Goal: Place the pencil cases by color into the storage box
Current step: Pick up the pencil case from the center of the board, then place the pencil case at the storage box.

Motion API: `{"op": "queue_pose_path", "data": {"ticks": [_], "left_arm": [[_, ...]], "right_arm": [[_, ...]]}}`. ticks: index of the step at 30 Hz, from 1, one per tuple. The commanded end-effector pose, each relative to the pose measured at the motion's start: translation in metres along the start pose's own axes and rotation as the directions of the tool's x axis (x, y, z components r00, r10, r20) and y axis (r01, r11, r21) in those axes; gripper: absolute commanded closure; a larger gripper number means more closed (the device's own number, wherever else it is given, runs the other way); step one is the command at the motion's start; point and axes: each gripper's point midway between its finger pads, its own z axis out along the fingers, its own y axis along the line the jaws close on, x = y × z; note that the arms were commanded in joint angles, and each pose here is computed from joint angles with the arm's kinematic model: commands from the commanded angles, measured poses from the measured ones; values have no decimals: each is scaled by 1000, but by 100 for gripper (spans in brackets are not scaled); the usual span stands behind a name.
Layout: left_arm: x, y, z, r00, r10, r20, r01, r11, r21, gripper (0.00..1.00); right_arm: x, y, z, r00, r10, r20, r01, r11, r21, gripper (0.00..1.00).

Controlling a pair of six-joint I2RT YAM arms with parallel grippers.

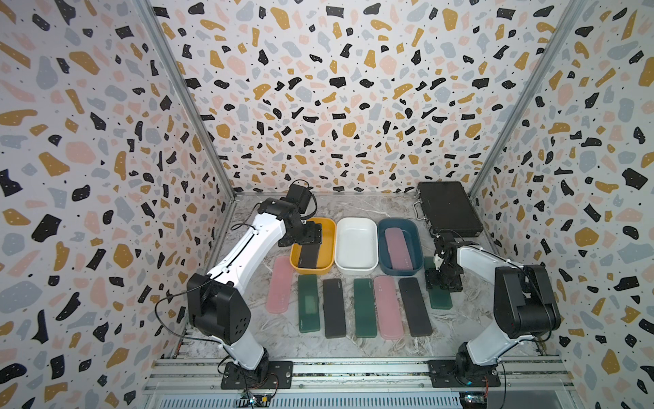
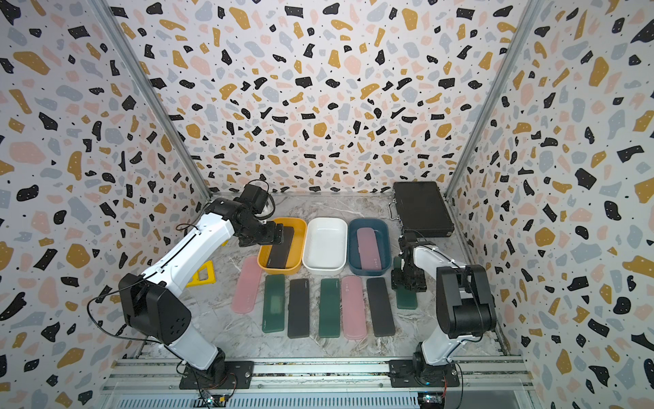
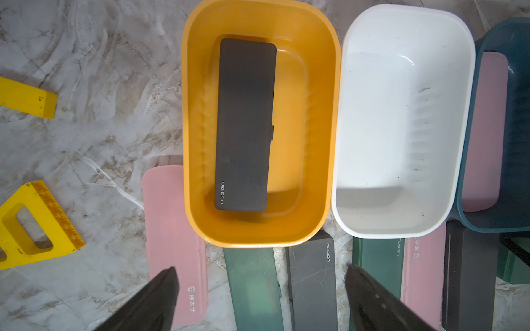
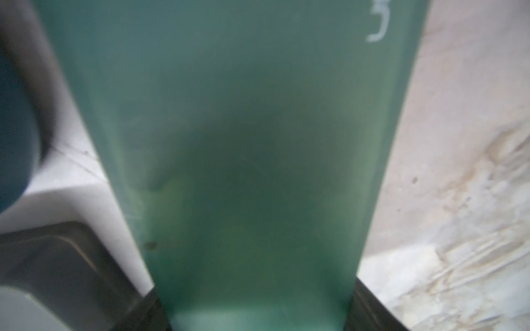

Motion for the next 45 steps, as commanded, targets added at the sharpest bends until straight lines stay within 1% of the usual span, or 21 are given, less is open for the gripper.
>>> {"op": "queue_pose_path", "data": {"ticks": [1,13,18,21,25,29,33,45], "left_arm": [[1,-3,-9,1000,4,28,-4,1000,15,5],[5,-1,-10,999,-8,34,7,1000,20,5],[6,0,-12,999,-7,40,6,1000,19,5],[6,0,-12,999,-6,43,6,1000,20,5],[7,0,-11,999,-7,45,6,1000,21,5],[7,0,-11,999,-9,47,8,1000,21,5],[8,2,-11,999,-10,45,9,1000,12,5],[13,9,-22,998,-27,53,28,1000,-13,5]], "right_arm": [[1,-7,-12,999,18,27,-19,1000,23,39],[-7,-16,-66,990,8,139,-16,998,57,40],[-12,-14,-92,983,10,182,-16,999,35,41],[-14,-8,-106,977,28,211,-26,1000,-11,41],[-20,5,-123,967,56,250,-36,996,-83,41],[-24,17,-134,960,56,273,-26,993,-113,41],[-29,36,-141,958,27,286,8,993,-121,41],[-53,121,-160,941,-79,328,137,978,-159,42]]}}
